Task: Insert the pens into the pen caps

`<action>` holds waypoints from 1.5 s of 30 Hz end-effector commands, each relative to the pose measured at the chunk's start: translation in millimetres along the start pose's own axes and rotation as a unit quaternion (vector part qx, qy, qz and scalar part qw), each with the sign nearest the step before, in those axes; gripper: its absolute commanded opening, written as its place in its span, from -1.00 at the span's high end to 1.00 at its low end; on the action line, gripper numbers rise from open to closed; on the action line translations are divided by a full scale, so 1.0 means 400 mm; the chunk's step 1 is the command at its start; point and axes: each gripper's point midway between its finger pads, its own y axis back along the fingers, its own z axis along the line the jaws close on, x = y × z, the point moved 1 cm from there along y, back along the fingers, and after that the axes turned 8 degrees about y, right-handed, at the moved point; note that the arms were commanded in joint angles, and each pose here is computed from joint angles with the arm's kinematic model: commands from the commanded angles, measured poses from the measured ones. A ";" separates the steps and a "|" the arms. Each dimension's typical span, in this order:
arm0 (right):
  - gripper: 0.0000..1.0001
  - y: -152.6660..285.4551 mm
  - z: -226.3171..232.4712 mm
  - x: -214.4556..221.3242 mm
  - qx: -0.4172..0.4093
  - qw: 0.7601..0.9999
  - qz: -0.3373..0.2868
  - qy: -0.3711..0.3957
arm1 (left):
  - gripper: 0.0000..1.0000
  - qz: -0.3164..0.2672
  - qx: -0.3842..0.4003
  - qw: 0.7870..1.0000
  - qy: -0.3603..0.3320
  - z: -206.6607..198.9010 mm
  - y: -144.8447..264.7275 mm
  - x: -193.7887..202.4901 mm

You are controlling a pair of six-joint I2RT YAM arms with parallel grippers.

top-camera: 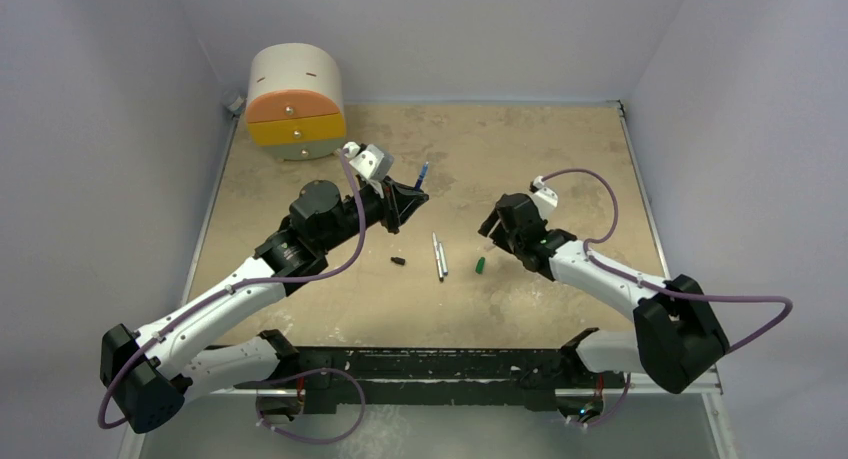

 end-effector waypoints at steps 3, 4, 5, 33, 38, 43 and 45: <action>-0.32 -0.026 -0.033 -0.024 0.043 0.996 0.007 -0.075 | 1.00 -0.015 -0.001 1.000 -0.006 -0.001 0.000 -0.017; -0.31 -0.030 -0.032 -0.023 0.047 0.996 0.010 -0.076 | 1.00 -0.016 -0.002 1.000 -0.006 -0.001 0.000 -0.018; -0.29 -0.033 -0.032 -0.022 0.050 0.996 0.013 -0.076 | 1.00 -0.016 -0.002 1.000 -0.006 0.000 0.000 -0.017; 0.07 -0.097 -0.057 0.046 0.123 0.981 0.064 -0.133 | 1.00 -0.012 0.003 1.000 0.003 -0.006 -0.002 -0.014; 0.24 -0.115 -0.062 0.062 0.134 0.981 0.075 -0.121 | 1.00 -0.011 0.002 1.000 0.004 -0.005 -0.004 -0.013; 0.52 -0.130 -0.063 0.080 0.137 0.981 0.088 -0.106 | 1.00 -0.009 0.001 1.000 0.005 -0.004 -0.003 -0.010; 0.67 -0.130 -0.063 0.080 0.138 0.981 0.089 -0.103 | 1.00 -0.010 0.001 1.000 0.004 -0.004 -0.001 -0.013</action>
